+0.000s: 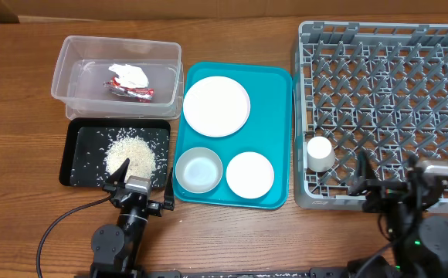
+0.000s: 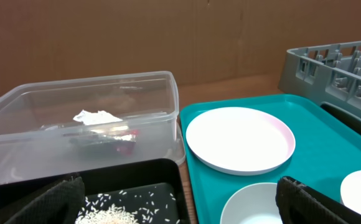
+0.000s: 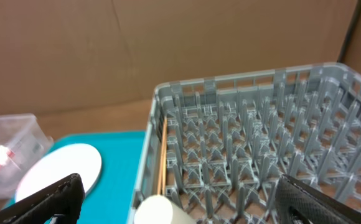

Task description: Sort waste into correct bins and load items into the dishwasher

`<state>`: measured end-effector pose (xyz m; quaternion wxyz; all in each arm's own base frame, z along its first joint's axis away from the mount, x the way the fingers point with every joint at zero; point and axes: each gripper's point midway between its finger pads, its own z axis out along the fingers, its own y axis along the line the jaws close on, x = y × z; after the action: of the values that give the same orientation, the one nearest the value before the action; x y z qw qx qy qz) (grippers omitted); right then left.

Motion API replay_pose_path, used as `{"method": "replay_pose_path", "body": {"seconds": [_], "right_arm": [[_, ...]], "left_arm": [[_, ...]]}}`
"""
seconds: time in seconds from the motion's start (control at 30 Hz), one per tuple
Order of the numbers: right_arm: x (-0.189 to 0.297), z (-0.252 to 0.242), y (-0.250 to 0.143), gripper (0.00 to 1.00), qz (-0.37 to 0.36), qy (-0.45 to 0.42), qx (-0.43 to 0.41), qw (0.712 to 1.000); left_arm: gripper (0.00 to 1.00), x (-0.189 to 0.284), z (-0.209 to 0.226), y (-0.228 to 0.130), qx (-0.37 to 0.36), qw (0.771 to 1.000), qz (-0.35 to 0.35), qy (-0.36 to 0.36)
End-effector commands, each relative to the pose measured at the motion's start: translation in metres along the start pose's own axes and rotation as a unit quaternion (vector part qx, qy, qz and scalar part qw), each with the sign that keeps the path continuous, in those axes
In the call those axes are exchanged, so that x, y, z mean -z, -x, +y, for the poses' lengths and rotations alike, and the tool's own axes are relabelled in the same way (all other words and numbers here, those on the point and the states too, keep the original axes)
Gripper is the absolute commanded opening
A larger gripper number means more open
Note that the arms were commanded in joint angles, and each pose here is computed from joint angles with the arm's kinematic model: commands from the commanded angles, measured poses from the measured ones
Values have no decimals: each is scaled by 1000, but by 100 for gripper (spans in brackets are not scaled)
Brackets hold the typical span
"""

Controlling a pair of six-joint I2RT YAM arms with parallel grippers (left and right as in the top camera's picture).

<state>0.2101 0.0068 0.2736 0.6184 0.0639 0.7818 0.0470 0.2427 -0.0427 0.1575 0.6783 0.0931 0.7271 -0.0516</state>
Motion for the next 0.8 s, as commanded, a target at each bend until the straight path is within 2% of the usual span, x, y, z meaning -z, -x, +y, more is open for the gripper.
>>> {"method": "replay_pose_path", "body": {"seconds": [0.0, 0.4, 0.63, 0.77], "right_arm": [[-5, -3, -18, 100, -8, 2, -2, 1000], [-5, 2, -16, 100, -27, 17, -5, 999], [27, 32, 31, 100, -72, 102, -11, 992], [55, 36, 52, 100, -68, 120, -68, 988]], "left_arm": [[100, 0, 0, -1, 3, 1000, 0, 0], [100, 0, 0, -1, 3, 1000, 0, 0], [100, 0, 0, -1, 3, 1000, 0, 0], [100, 0, 0, -1, 3, 1000, 0, 0]]}}
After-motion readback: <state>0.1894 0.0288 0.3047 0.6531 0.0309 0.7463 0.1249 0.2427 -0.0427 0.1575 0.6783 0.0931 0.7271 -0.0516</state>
